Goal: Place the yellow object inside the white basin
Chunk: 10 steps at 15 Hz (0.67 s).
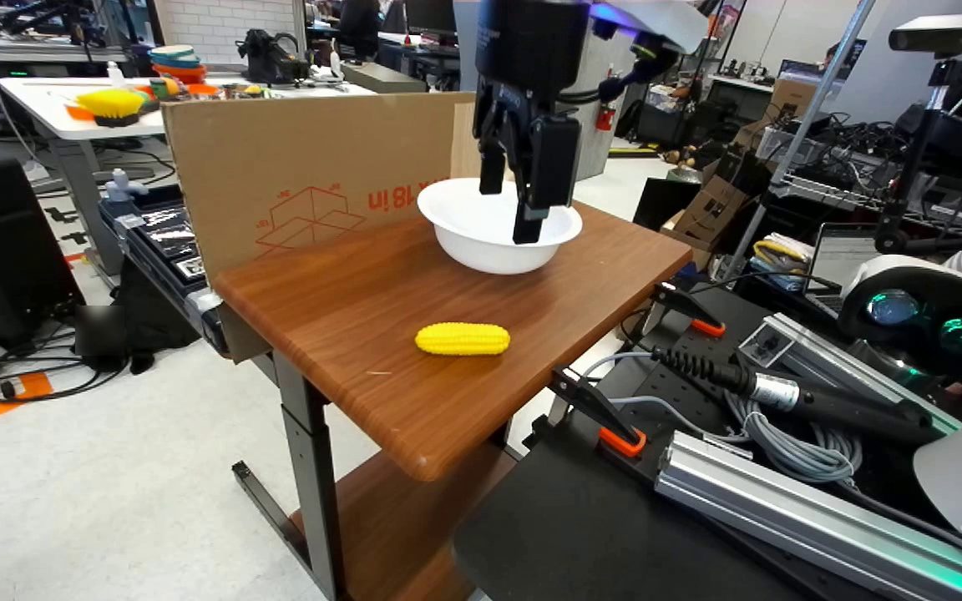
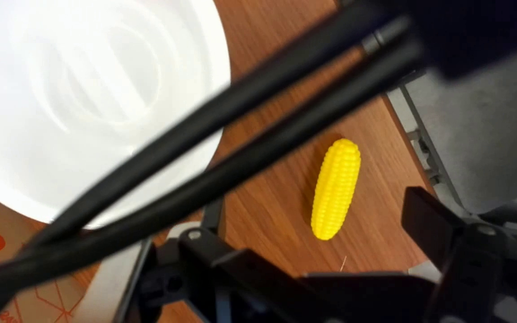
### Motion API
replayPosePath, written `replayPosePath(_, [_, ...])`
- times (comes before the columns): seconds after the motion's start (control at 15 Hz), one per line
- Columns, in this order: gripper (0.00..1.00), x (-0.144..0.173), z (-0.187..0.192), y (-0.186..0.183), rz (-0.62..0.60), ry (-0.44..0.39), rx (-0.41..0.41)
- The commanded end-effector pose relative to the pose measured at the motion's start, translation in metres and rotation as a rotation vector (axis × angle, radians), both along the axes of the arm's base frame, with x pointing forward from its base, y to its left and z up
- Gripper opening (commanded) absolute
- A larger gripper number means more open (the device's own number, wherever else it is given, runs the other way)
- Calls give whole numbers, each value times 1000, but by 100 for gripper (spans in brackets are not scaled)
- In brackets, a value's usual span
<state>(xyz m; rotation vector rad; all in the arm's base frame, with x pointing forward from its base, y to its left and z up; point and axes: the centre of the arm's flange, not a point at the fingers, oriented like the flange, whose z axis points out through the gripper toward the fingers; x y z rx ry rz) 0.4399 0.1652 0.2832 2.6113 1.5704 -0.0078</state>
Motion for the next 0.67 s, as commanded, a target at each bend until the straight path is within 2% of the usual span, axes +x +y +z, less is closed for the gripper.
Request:
replayPosePath(0.0, [100,-12,-17,5,-100,-48,88])
replayPosePath(0.27, [100,-19,-28,11,-196,-49,135])
replayPosePath(0.6, [100,-14,-52,18,-243,-90,132])
